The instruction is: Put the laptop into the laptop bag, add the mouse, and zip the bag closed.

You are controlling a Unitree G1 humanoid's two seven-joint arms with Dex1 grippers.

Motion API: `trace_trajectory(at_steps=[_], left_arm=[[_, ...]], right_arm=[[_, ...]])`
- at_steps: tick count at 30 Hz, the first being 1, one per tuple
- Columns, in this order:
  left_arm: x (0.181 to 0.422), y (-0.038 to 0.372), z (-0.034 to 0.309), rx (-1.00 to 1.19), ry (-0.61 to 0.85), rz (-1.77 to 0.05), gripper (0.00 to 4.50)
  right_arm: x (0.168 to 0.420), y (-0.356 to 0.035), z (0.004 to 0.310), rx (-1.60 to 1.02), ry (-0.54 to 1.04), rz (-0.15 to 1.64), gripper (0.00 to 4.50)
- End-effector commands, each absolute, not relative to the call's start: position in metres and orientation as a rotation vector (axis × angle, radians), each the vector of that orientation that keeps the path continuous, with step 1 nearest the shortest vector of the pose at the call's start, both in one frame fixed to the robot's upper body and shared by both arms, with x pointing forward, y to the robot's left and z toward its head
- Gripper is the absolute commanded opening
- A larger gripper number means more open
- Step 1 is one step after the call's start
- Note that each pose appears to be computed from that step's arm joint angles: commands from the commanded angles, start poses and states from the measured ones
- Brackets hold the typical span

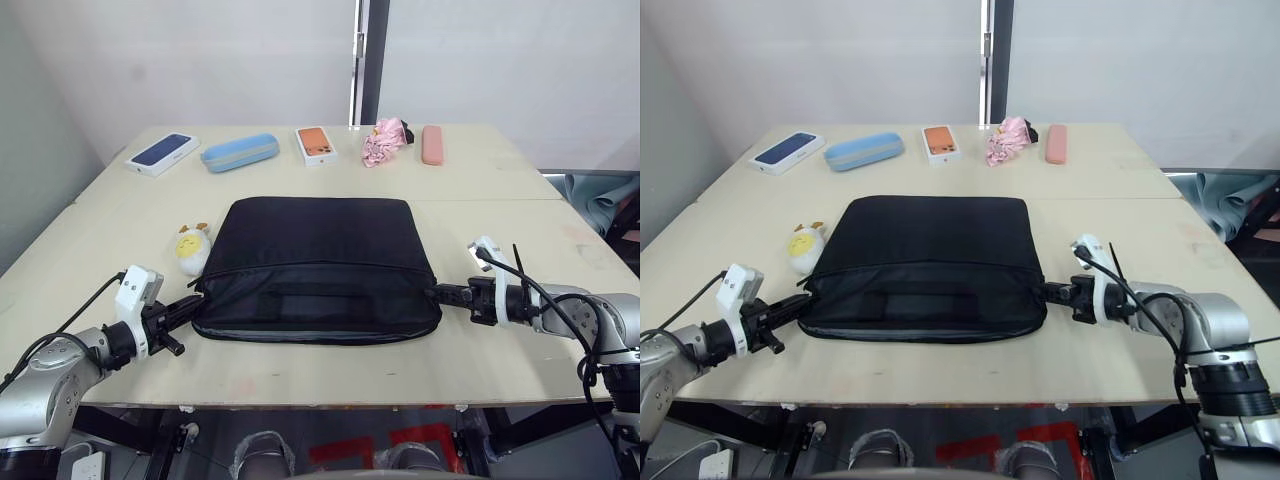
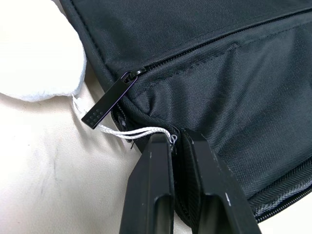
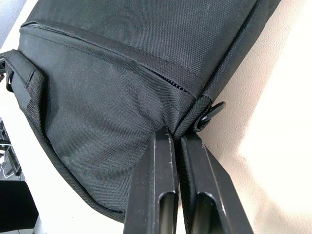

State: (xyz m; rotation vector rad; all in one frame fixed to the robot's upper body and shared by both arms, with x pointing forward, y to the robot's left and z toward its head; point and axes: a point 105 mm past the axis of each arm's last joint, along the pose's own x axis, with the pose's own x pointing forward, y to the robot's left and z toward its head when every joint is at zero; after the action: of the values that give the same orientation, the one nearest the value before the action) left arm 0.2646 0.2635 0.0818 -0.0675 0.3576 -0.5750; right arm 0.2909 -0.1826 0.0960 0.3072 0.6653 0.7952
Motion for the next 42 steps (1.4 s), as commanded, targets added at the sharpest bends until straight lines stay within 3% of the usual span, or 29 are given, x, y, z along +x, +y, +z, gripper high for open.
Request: trace_trajectory(at_steps=[1,9,11,12,19,23,28,34,42], left_arm=[[0.265,0.267,0.079,-0.036,0.362,-0.574,0.93],[0.251,0.294,0.102,-0.073,0.347,-0.557,3.77],[0.245,0.303,0.114,-0.071,0.351,-0.561,4.4],[0.242,0.306,0.118,-0.069,0.354,-0.563,4.5],[0.244,0.333,0.156,-0.026,0.322,-0.523,4.5],[0.246,0.333,0.174,-0.008,0.322,-0.562,4.5],[0.252,0.329,0.188,0.042,0.294,-0.604,4.5],[0.253,0.336,0.192,0.066,0.288,-0.6,4.5],[0.254,0.345,0.195,0.088,0.28,-0.592,4.5]], right_arm=[[0.297,-0.18,0.103,0.273,0.606,0.807,0.73],[0.304,-0.214,0.123,0.188,0.568,0.78,3.45],[0.305,-0.225,0.134,0.149,0.555,0.776,4.1],[0.306,-0.23,0.139,0.126,0.546,0.781,4.47],[0.303,-0.246,0.188,-0.145,0.461,0.925,4.47],[0.298,-0.228,0.228,-0.237,0.19,1.1,4.47],[0.287,-0.21,0.261,-0.388,-0.034,1.218,4.47],[0.281,-0.194,0.283,-0.397,-0.129,1.289,4.47],[0.283,-0.196,0.273,-0.396,-0.089,1.29,4.47]])
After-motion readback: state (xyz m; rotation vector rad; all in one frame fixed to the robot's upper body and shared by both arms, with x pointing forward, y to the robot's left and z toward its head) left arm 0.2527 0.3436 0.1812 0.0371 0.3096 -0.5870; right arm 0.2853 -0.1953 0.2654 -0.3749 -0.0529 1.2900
